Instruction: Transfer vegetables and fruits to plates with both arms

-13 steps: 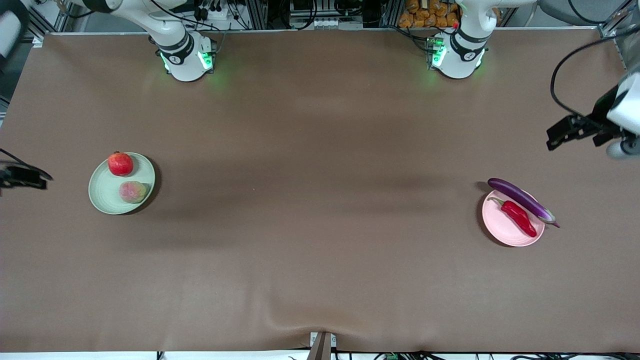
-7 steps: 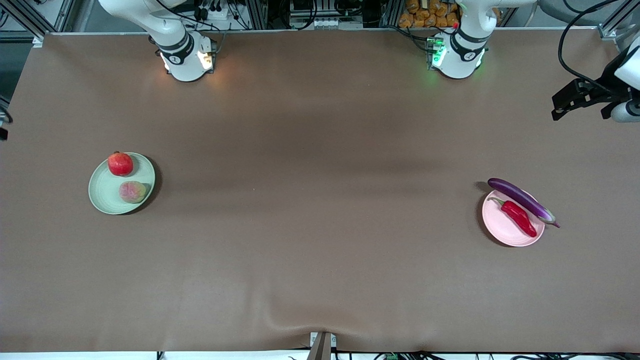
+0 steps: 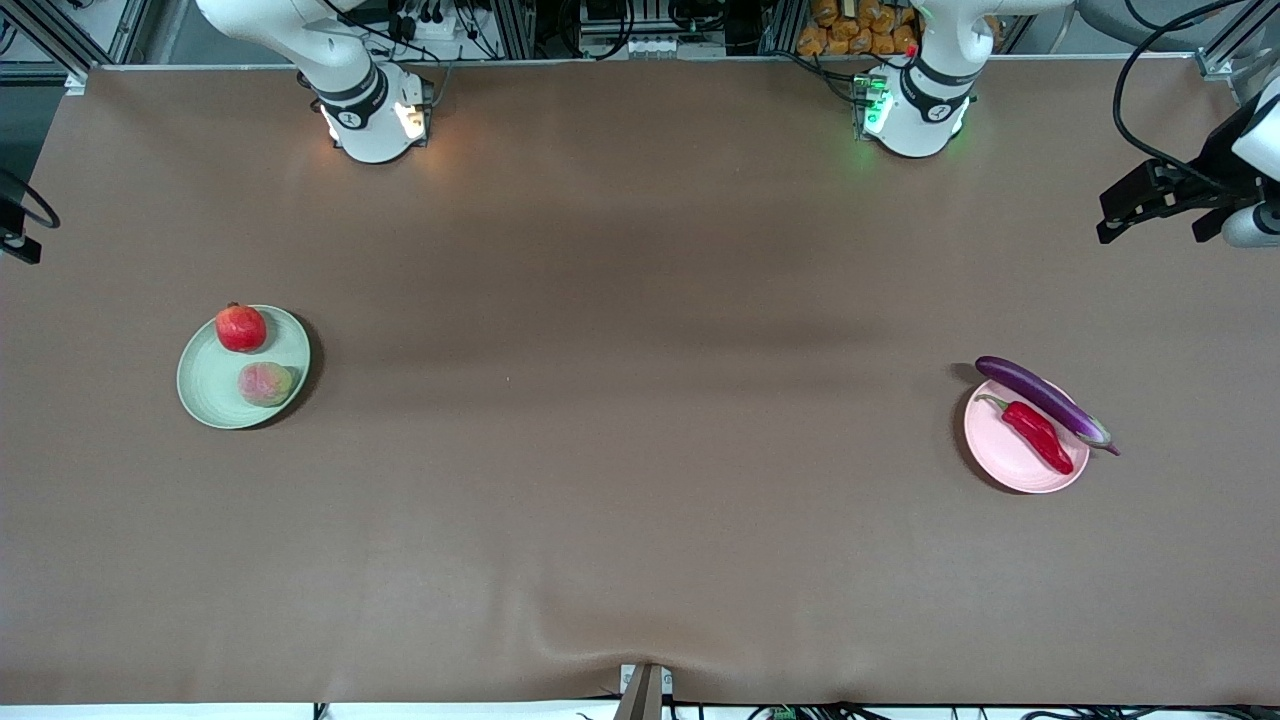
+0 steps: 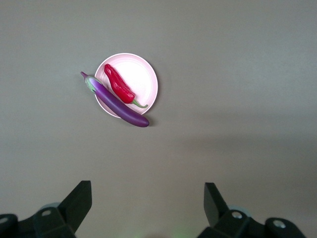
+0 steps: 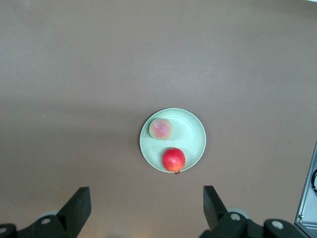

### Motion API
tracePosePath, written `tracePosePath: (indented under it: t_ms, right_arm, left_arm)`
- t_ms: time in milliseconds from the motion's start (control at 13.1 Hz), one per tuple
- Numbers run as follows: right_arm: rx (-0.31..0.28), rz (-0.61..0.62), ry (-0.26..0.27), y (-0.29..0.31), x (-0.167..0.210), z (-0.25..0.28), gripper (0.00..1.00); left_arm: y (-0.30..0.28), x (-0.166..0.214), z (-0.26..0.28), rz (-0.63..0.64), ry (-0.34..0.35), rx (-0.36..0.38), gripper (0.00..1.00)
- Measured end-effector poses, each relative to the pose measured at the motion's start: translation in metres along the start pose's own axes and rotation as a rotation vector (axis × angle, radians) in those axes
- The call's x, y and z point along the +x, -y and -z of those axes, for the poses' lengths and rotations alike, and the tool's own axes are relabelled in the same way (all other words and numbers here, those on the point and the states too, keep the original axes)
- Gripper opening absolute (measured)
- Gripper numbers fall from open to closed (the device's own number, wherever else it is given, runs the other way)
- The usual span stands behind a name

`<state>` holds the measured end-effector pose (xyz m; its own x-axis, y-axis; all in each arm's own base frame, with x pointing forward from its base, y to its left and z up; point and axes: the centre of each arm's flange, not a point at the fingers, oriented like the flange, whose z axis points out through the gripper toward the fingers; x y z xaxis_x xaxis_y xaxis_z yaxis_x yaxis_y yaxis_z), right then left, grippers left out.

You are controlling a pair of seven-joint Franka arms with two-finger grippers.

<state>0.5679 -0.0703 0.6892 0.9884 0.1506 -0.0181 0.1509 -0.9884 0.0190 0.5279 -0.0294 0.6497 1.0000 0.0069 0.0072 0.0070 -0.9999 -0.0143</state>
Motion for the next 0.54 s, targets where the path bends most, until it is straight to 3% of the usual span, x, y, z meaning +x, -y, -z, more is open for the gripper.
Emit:
tracePosePath:
  t_ms: [535]
  right_arm:
    - [0.002, -0.005, -0.001, 0.0139, 0.0036, 0.0000, 1.00]
  left_arm:
    - [0.0061, 0.0012, -0.0052, 0.003, 0.011, 0.000, 1.00]
